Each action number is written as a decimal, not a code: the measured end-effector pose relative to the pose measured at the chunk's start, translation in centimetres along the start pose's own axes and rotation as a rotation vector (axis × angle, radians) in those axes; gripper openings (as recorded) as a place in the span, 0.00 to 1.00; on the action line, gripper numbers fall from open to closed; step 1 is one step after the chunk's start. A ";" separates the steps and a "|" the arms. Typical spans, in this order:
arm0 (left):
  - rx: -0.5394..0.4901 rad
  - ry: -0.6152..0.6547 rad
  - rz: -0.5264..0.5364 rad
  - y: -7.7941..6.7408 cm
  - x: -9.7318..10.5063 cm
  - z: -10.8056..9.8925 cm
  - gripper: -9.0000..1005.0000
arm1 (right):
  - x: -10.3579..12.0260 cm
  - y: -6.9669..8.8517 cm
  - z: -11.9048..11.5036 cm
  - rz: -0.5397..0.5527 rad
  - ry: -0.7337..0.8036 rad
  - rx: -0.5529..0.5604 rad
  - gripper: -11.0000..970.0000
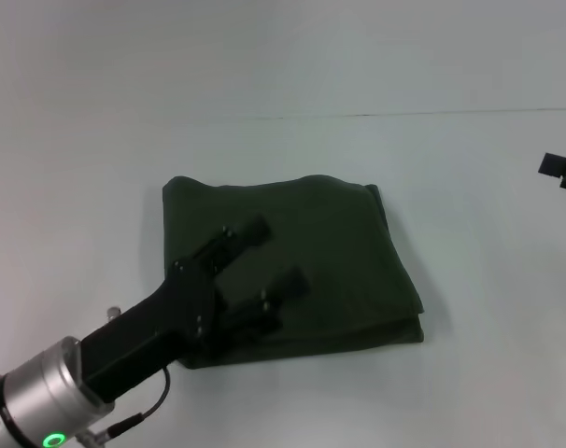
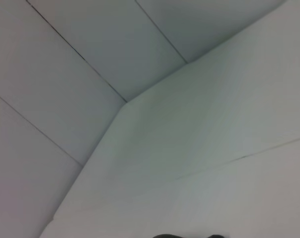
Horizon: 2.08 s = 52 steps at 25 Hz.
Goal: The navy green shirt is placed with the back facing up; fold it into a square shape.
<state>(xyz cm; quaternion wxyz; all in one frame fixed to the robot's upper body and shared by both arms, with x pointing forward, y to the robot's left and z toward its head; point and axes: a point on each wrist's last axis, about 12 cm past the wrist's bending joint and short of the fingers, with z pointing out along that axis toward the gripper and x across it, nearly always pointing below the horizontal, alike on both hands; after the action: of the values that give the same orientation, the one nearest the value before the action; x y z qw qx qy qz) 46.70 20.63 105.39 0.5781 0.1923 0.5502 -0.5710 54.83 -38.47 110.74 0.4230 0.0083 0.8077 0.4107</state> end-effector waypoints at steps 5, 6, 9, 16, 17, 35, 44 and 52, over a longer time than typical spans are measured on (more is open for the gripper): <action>0.081 0.088 0.103 -0.1 -0.5 -0.7 0.93 | -1.3 0.4 0.8 0.101 0.056 -0.019 0.94; 0.098 0.102 0.122 -0.2 -0.5 -0.8 0.93 | -1.5 0.5 1.1 0.121 0.071 -0.026 0.94; 0.137 0.136 0.172 -0.4 -0.3 -0.9 0.93 | -2.2 1.0 2.5 0.163 0.127 -0.038 0.94; 0.199 0.219 0.257 -0.5 0.0 -1.2 0.93 | -2.0 2.5 7.0 0.194 0.223 -0.016 0.94; 0.197 0.224 0.260 -0.5 0.0 -1.2 0.93 | -1.9 2.6 7.5 0.193 0.226 -0.015 0.94; 0.225 0.294 0.259 0.2 -1.1 -1.5 0.93 | 3.0 5.1 10.6 -0.104 0.290 -0.182 0.94; 0.211 0.314 0.203 0.7 -2.5 -2.4 0.93 | 5.9 4.9 7.2 -0.475 0.198 -0.313 0.94; 0.220 0.307 0.194 0.5 -2.4 -2.1 0.93 | 5.9 4.1 5.2 -0.509 0.159 -0.294 0.94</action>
<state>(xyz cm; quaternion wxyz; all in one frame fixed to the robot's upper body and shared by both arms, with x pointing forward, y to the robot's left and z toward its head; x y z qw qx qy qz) 46.87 23.61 106.53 0.5154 0.3910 0.5450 -0.5334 53.27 -30.23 107.93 0.4446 -0.2878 0.7461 0.4036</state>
